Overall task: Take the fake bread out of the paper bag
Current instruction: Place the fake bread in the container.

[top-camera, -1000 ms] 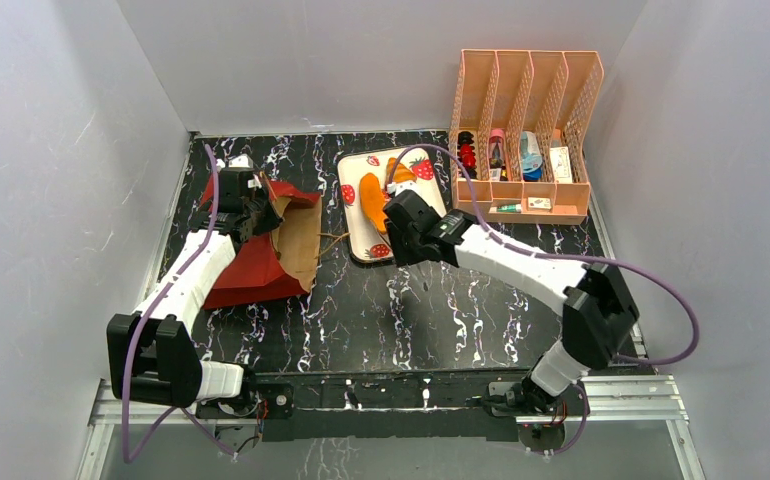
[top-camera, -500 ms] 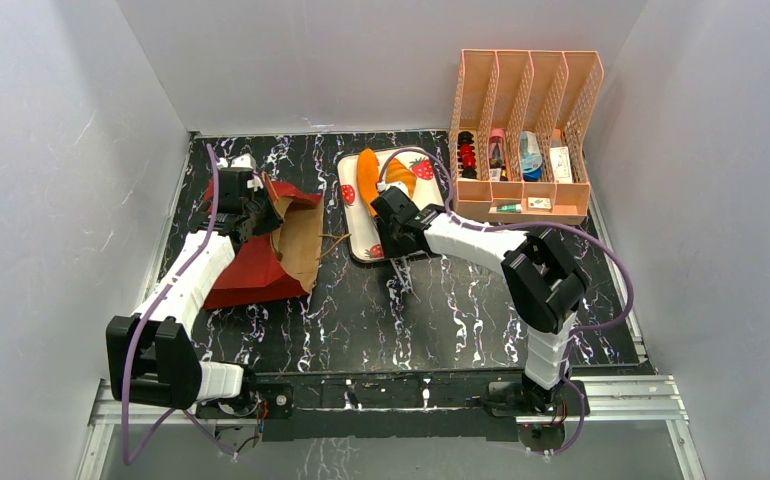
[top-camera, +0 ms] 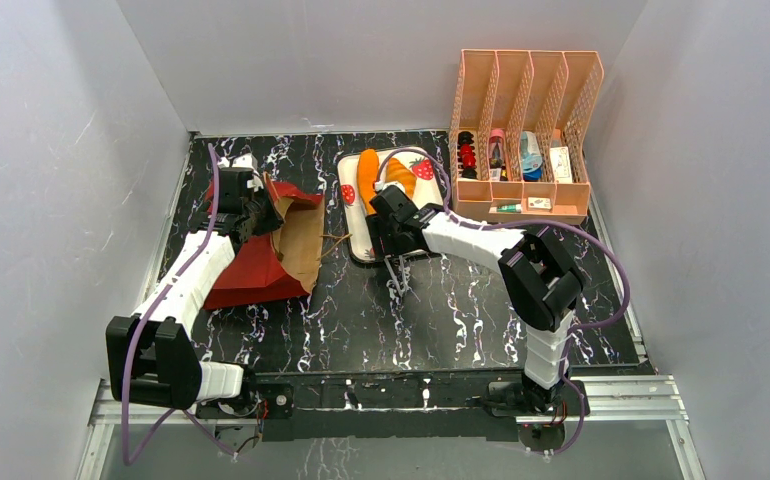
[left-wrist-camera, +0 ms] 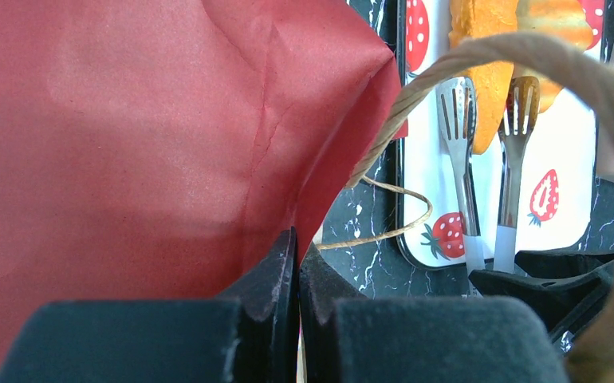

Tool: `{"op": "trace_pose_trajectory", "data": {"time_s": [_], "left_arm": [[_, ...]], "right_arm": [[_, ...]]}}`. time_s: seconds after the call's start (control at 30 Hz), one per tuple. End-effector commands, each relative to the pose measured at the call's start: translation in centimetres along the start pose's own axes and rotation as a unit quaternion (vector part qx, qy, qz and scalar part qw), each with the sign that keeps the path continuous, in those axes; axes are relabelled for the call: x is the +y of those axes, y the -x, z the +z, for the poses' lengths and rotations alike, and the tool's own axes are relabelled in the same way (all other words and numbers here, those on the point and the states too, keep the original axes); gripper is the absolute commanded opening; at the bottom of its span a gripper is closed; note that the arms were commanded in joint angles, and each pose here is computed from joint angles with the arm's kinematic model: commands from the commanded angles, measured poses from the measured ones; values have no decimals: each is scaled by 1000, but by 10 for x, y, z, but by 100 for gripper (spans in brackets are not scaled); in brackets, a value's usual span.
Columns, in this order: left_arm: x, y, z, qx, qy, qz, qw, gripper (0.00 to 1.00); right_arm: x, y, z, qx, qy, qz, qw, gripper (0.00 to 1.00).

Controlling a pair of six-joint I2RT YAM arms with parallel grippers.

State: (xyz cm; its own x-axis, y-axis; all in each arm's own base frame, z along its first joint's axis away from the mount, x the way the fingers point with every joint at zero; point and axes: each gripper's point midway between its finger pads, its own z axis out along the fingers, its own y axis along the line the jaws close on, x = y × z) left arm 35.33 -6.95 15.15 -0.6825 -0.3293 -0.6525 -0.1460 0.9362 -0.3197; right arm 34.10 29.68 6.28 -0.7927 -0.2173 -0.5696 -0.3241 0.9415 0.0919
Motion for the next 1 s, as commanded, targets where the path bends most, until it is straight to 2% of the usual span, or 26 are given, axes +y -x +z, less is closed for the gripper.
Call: {"op": "trace_pose_trajectory", "data": {"time_s": [0.0,0.3,0.67,0.97], "left_arm": [[-10,9,-14,-16,-23,1,1000,0],[-11,7,-17,-16,-25,-5,1000,0],[-11,11,-25,-21,-22,-5,1000,0],[-10,12,-27,-27,-21,-10,999,0]], "right_arm": [[4,20,-11,-37,13,4,999,59],[-4,11,-1,-31,-5,-2,1000,62],[-4,-13,18,-4,2,-6,1000,53],[-5,-14,4,-10,11,-5,1000,50]]}}
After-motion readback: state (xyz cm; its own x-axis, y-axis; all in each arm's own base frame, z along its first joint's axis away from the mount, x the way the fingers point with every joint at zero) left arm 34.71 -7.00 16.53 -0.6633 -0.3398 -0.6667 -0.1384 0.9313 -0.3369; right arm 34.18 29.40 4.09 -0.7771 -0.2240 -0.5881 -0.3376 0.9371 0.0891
